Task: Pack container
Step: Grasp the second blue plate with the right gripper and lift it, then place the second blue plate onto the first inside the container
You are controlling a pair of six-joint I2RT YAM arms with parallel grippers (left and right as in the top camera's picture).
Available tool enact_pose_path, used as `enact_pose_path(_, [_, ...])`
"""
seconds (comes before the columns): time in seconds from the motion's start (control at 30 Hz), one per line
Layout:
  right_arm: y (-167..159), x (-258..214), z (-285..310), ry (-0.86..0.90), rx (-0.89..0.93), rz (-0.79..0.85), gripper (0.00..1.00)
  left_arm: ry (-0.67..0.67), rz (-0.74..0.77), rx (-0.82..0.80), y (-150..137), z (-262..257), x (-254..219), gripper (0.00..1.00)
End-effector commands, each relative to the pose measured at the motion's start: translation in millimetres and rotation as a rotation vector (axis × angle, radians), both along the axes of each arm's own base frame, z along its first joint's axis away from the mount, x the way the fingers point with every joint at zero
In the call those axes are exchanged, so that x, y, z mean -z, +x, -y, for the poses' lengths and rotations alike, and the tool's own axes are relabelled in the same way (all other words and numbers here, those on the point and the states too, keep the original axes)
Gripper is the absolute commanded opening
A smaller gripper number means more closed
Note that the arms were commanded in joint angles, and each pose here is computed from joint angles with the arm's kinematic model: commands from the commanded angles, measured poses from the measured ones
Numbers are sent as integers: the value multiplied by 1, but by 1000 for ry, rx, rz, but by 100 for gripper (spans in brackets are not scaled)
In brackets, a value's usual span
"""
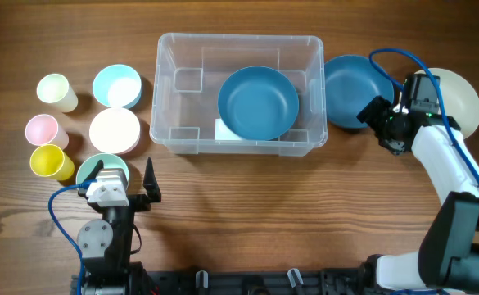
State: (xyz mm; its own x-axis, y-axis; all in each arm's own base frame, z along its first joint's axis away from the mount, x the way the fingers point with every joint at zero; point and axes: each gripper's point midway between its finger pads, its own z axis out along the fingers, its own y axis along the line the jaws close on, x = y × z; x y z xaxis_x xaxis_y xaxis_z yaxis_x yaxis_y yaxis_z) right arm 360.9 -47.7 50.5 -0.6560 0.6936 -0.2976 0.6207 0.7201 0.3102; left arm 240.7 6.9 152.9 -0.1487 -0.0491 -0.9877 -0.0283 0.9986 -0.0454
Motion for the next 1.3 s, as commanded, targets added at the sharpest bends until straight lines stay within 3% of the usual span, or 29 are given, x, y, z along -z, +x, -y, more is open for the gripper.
enact_pose_path(0.0, [0, 22, -12, 86, 18, -30, 79, 18, 5, 12, 0, 2, 0, 100])
enact_pose_path(0.13, [-2, 37, -12, 94, 24, -64, 77, 18, 5, 12, 0, 2, 0, 100])
enact_pose_path(0.17, [-2, 39, -13, 93, 17, -69, 70, 18, 5, 12, 0, 2, 0, 100])
enact_pose_path(0.23, [-1, 39, -12, 90, 13, -65, 52, 18, 5, 12, 0, 2, 0, 100])
enact_pose_path(0.27, [-1, 39, -12, 90, 12, -63, 34, 18, 5, 12, 0, 2, 0, 100])
enact_pose_path(0.3, [-1, 39, -12, 90, 12, -63, 24, 18, 5, 12, 0, 2, 0, 100])
enact_pose_path(0.37, [0, 37, -15, 96, -13, -55, 7, 18, 5, 12, 0, 2, 0, 100])
enact_pose_path(0.4, [1, 35, -16, 99, -29, -49, 4, 18, 5, 12, 0, 2, 0, 100])
enact_pose_path(0.63, [17, -12, -17, 50, -133, 67, 4, 18, 5, 12, 0, 2, 0, 100])
enact_pose_path(0.77, [18, -56, 3, -89, -120, 117, 4, 18, 5, 12, 0, 2, 0, 100])
enact_pose_path(1.03, [4, -183, 40, -373, -52, 293, 4, 18, 5, 12, 0, 2, 0, 100])
enact_pose_path(1.17, [7, -237, -5, -383, -309, 491, 4, 18, 5, 12, 0, 2, 0, 100])
enact_pose_path(1.27, [7, -251, -59, -336, -512, 588, 4, 18, 5, 12, 0, 2, 0, 100])
